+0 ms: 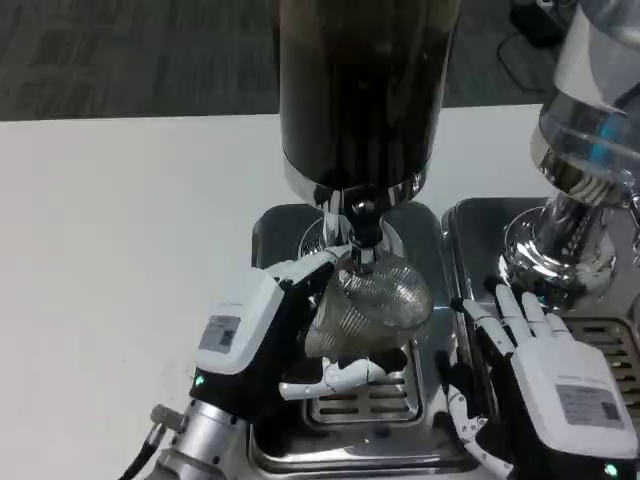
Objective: Grasp the cup under the faucet to collect the drink, then remove the cup.
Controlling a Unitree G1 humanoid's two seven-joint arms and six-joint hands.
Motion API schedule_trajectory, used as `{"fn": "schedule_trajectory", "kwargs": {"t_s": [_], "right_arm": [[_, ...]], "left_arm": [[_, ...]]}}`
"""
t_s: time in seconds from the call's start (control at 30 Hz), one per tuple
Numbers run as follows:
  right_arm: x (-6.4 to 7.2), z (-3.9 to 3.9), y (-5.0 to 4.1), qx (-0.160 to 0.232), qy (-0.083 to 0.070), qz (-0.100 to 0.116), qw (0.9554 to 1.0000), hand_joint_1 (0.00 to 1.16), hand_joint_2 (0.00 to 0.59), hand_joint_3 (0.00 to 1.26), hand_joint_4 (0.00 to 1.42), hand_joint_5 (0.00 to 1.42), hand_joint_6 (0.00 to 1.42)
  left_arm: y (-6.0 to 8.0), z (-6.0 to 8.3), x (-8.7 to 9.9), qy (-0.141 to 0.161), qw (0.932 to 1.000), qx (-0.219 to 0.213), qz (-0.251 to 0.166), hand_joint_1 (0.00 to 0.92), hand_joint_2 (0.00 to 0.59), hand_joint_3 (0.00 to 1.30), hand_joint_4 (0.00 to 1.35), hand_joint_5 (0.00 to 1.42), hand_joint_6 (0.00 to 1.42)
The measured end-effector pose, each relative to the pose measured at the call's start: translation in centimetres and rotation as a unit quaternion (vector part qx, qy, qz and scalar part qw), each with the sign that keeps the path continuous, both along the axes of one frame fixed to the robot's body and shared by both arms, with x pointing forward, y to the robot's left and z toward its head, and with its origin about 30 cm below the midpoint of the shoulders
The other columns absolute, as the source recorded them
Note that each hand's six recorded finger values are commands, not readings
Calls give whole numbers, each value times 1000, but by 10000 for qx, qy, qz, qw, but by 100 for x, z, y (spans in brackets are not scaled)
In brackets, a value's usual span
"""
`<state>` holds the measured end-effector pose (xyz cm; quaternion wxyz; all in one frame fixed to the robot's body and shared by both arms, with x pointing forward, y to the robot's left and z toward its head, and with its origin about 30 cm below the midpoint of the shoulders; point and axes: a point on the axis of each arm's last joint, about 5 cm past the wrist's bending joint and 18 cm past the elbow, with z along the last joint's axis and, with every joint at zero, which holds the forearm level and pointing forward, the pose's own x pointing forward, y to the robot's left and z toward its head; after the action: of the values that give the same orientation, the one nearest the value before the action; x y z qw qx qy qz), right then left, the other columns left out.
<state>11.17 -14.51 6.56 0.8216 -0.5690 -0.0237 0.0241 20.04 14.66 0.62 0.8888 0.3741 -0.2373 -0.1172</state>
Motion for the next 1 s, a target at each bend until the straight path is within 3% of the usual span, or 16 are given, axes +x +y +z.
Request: {"fn": "schedule_trajectory", "kwargs": {"t_s": [0.1, 0.23, 0.43, 1.0], "right_arm": [[10, 2, 5, 13, -12, 5, 10000, 486, 571, 165, 0, 0, 64], [9, 1, 11, 26, -10, 5, 10000, 486, 571, 165, 0, 0, 64], [12, -4, 27, 49, 2, 39, 10000, 486, 571, 165, 0, 0, 64], [38, -35, 26, 114, 75, 93, 9999, 486, 571, 165, 0, 0, 64]], "left_arm": [[5, -1, 10, -22, 10000, 82, 28, 319, 140, 345, 384, 628, 549], [39, -3, 10, -22, 9997, 223, -10, 278, 99, 223, 252, 512, 382], [89, 3, 11, -39, 9993, 356, -65, 199, 68, 87, 143, 433, 302], [159, -2, -21, -81, 9982, 600, -26, 166, 59, 51, 98, 390, 261]]}}
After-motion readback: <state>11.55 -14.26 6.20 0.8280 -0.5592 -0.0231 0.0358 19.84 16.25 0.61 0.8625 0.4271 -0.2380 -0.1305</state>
